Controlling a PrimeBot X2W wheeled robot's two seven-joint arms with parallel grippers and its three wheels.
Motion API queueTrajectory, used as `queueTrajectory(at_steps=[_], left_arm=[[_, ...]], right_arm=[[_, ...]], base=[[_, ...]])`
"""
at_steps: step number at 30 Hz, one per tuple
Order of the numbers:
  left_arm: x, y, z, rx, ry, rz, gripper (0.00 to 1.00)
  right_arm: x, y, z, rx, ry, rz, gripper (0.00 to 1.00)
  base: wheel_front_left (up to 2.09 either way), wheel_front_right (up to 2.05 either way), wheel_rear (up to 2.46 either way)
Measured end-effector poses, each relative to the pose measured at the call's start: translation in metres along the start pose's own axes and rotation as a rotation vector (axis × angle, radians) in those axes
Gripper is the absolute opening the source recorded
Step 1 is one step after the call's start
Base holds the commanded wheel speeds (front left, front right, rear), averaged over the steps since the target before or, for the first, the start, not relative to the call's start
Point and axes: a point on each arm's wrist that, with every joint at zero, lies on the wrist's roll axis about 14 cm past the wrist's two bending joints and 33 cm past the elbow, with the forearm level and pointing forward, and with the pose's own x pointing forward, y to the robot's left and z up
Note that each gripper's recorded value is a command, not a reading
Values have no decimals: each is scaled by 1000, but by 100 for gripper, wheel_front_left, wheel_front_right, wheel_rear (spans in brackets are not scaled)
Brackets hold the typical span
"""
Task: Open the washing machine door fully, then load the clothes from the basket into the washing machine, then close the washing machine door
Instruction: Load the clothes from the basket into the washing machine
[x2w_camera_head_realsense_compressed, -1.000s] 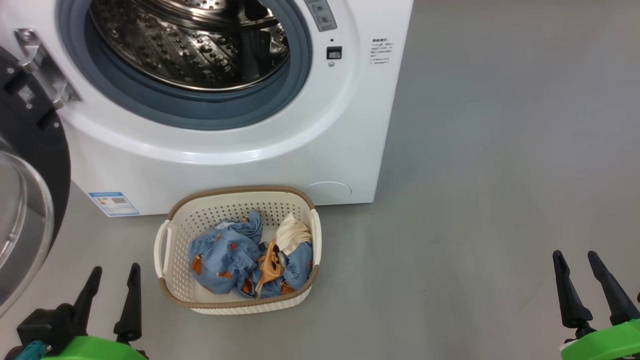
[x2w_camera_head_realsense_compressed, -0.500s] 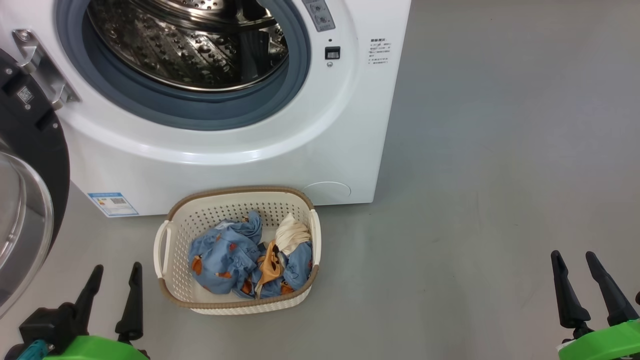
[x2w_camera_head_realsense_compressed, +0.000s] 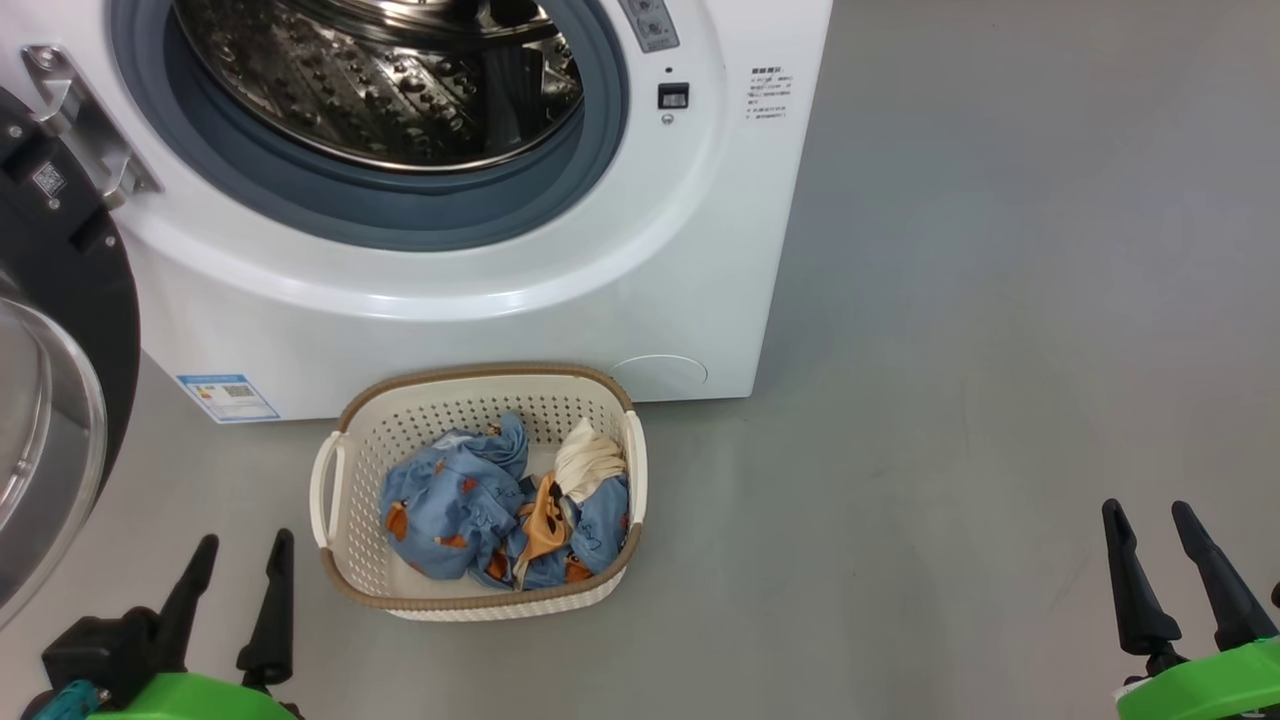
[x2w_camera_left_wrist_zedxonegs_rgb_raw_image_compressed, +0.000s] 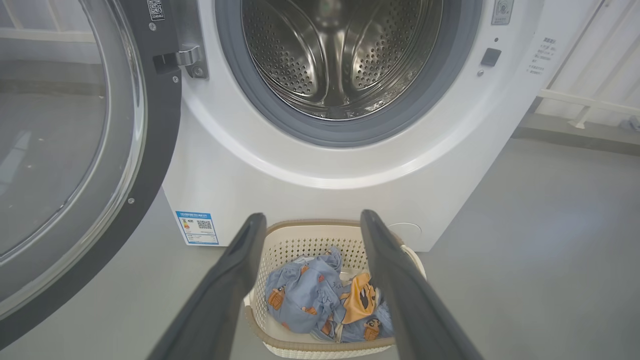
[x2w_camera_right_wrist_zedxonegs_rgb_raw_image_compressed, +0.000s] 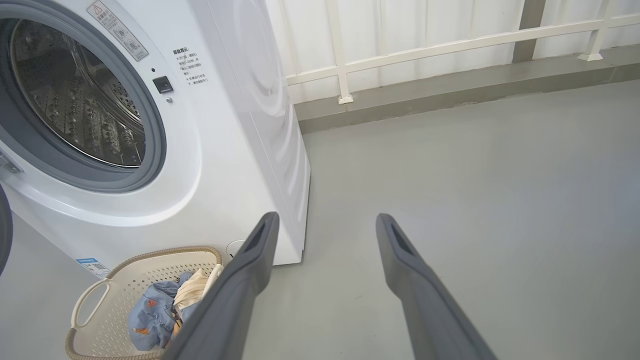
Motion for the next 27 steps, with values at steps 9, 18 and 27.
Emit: queueTrajectory(at_steps=[9,18,27], left_arm=[[2,2,-4,4,15,-3,100],[8,-1,3,2,-8,-9,100],[8,-5,3,-10,-12,-9,100]], right_arm=[[2,1,-6,7,15,-2,100],[3,2,-2,10,2,-1,100],[2,3,-2,12,2,2,100]], base=[[102,-145,42],[115,-118,3],[13,-13,0]])
